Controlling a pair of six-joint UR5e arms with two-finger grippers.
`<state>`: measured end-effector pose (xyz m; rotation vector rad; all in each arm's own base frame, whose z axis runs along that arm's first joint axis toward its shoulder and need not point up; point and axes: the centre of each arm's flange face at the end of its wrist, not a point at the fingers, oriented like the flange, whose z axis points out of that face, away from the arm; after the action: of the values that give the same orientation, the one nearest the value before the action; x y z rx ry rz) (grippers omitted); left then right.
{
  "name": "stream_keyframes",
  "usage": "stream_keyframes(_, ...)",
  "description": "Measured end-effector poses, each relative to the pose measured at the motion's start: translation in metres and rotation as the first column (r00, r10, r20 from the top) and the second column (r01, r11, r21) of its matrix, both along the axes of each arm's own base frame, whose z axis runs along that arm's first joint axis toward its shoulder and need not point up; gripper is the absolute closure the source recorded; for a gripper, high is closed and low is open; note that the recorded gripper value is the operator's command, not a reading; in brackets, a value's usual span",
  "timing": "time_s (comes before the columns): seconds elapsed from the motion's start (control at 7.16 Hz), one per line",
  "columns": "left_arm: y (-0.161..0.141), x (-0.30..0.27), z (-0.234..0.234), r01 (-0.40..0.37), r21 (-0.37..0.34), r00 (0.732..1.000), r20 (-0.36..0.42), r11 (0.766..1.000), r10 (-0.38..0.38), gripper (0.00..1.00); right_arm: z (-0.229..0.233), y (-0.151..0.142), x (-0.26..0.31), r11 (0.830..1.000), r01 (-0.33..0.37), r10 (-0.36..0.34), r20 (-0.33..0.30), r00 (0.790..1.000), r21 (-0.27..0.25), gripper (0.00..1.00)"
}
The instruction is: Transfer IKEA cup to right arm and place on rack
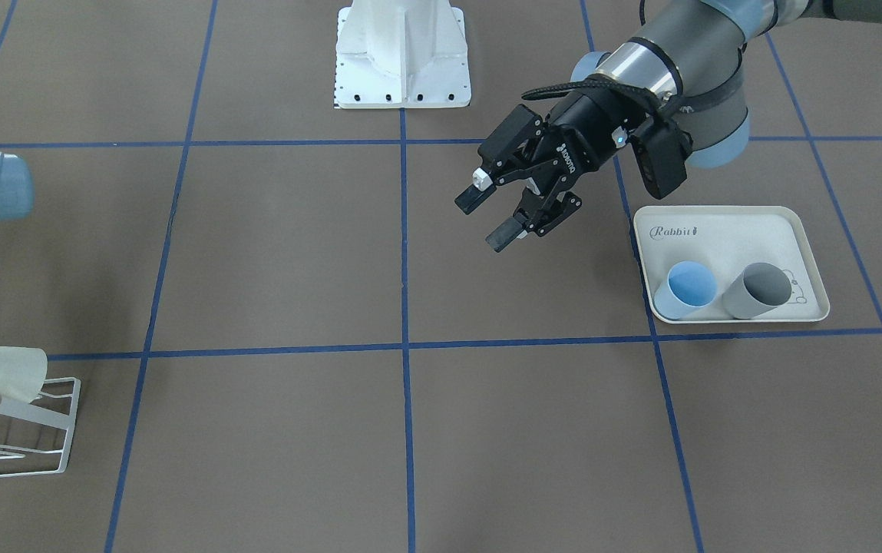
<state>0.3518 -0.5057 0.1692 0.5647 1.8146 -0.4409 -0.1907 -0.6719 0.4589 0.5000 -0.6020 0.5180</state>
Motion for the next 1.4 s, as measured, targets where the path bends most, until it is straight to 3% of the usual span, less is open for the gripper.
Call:
stream_keyframes(0.56,-0.002,-0.002,0.007,0.012,0.023,0.999,0.044,1.000,-0.013,0.28,-0.007,0.004,-0.007,1.000,0.006,-0.006,-0.002,1.000,0.017,0.00)
stream_keyframes(0.84,-0.012,-0.008,0.028,0.048,0.084,0.974,0.219,0.995,-0.065,0.29,-0.028,0.010,-0.005,0.999,0.010,-0.011,0.019,1.000,0.047,0.00)
stream_keyframes(0.98,-0.023,-0.027,0.055,0.050,0.117,0.942,0.325,0.992,-0.086,0.29,-0.037,0.016,-0.004,0.998,0.018,-0.020,0.037,0.999,0.056,0.00)
stream_keyframes(1.12,-0.033,-0.059,0.098,0.031,0.169,0.890,0.445,0.985,-0.104,0.29,-0.042,0.024,-0.001,0.998,0.030,-0.033,0.057,0.998,0.060,0.00)
stream_keyframes(1.4,-0.036,-0.141,0.209,-0.049,0.252,0.730,0.670,0.966,-0.138,0.29,-0.044,0.048,0.004,0.996,0.062,-0.068,0.094,0.993,0.062,0.00)
